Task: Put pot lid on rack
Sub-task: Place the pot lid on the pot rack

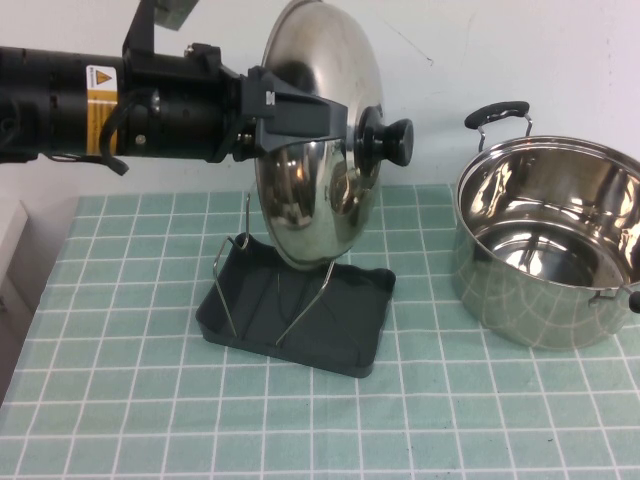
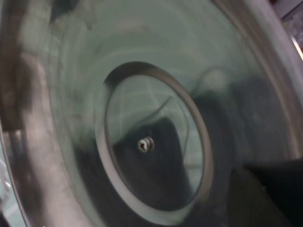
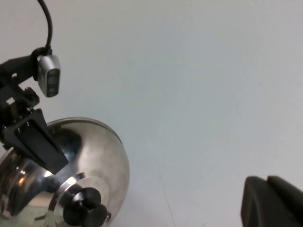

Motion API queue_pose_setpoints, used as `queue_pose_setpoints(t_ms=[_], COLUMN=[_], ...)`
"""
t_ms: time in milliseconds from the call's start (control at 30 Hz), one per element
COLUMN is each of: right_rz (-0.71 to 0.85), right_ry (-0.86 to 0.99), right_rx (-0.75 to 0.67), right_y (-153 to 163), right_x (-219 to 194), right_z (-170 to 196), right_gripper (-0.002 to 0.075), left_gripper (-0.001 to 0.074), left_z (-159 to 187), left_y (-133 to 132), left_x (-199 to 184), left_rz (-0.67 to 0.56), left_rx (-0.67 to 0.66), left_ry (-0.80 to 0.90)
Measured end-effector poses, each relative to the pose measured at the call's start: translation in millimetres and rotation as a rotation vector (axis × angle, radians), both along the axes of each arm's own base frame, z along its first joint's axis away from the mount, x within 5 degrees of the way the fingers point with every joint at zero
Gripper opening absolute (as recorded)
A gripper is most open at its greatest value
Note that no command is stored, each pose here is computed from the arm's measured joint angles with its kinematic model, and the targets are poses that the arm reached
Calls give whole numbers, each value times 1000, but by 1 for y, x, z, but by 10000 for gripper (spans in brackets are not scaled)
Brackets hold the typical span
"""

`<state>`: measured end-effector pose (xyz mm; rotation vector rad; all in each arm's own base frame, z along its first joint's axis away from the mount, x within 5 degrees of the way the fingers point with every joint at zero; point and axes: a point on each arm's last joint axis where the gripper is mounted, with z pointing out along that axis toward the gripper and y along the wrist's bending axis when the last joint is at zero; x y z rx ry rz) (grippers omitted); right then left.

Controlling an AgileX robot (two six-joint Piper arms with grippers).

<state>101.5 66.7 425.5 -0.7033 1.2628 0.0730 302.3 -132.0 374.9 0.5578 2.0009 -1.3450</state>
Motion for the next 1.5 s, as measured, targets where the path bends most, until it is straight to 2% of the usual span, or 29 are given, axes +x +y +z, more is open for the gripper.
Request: queue_pose_setpoints(t_ms=[200,600,833,1100,1500], right_rz=[-12,-18,-36,-36,-35], right_ry=[13,24,76,116,125], right_rx=[-3,-3,-10,-19,-19], right_y=[-2,-2,-3,-1,0], right_x=[-1,0,2,5,5], right_z=[-1,-2,-11,-24,-27], right_gripper=[-1,-1,-1,-1,-1], left_gripper=[71,71,71,71,71], left_z=[1,-2,-28,-46,-87], left_y=[0,2,3,7,3], left_x=[1,6,3,8,31], left_rz=[-28,17,-13,36,10], left_rx=[33,67,126,193,225], left_ry=[-115,-188,-221,-271,-178])
